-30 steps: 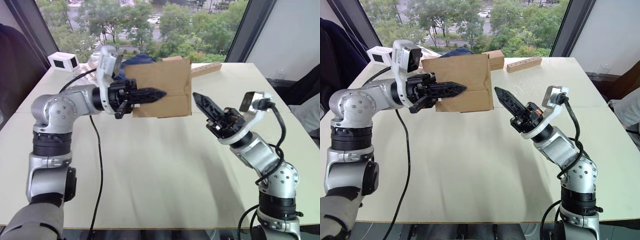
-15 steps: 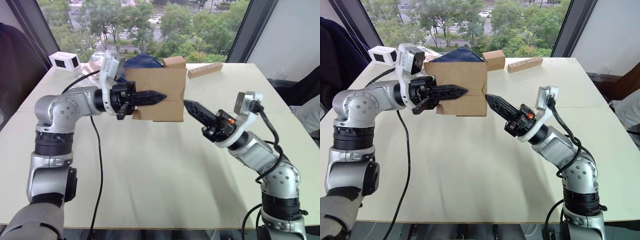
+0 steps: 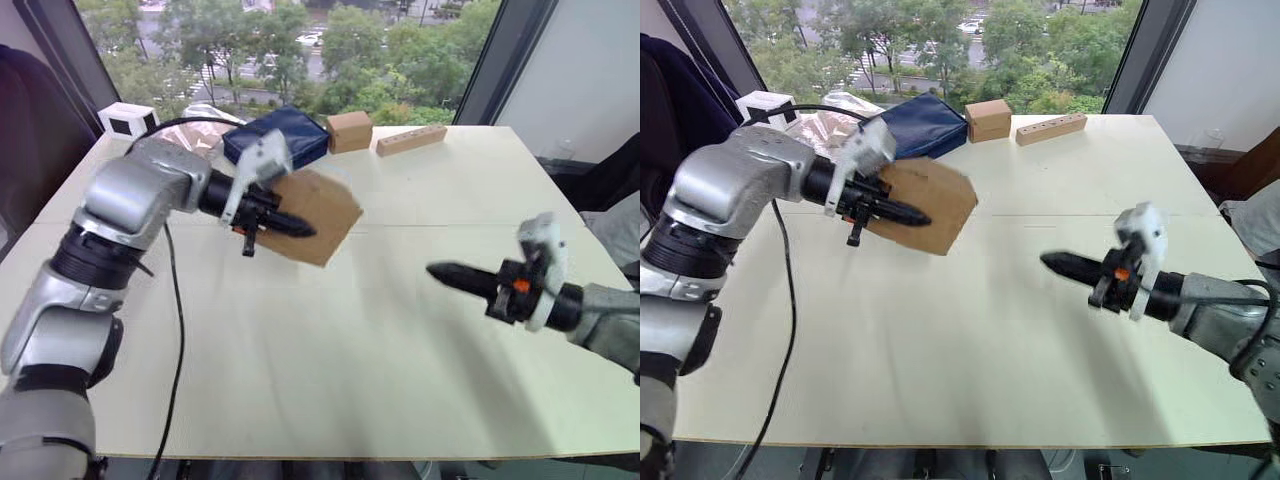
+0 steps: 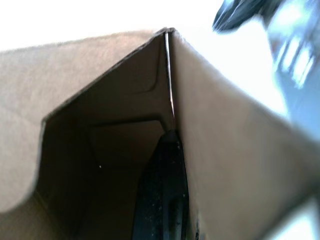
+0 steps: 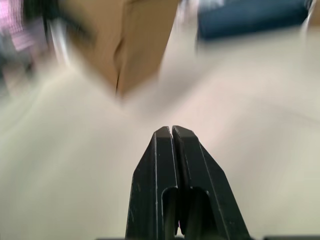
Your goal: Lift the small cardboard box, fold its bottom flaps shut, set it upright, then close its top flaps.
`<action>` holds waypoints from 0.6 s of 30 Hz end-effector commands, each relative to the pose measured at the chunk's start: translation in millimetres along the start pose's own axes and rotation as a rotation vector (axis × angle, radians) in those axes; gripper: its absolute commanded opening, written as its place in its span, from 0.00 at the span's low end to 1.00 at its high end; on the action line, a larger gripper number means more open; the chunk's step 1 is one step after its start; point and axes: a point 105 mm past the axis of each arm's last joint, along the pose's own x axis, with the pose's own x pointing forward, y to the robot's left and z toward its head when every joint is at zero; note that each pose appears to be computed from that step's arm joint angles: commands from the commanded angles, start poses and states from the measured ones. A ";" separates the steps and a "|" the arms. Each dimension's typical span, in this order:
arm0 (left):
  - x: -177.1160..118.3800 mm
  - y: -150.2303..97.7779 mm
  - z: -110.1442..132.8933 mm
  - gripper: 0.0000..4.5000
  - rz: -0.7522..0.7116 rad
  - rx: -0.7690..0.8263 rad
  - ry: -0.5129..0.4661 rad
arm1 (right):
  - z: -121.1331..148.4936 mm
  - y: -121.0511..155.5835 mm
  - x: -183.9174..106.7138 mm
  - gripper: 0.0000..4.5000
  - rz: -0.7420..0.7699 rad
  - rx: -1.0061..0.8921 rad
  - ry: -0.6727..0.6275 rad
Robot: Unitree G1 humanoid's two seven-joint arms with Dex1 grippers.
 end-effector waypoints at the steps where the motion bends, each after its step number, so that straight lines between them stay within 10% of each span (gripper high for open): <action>1: 17.2 -6.7 -5.9 0.00 -0.068 0.116 0.198 | -22.0 14.3 0.5 0.01 0.041 -0.267 0.245; 9: 50.5 -22.2 -24.6 0.00 -0.185 0.250 0.473 | -20.5 33.6 11.2 0.01 0.050 -0.389 0.258; 18: 71.7 -28.1 -25.8 0.00 -0.242 0.325 0.563 | -20.4 34.7 16.9 0.01 -0.026 -0.347 0.206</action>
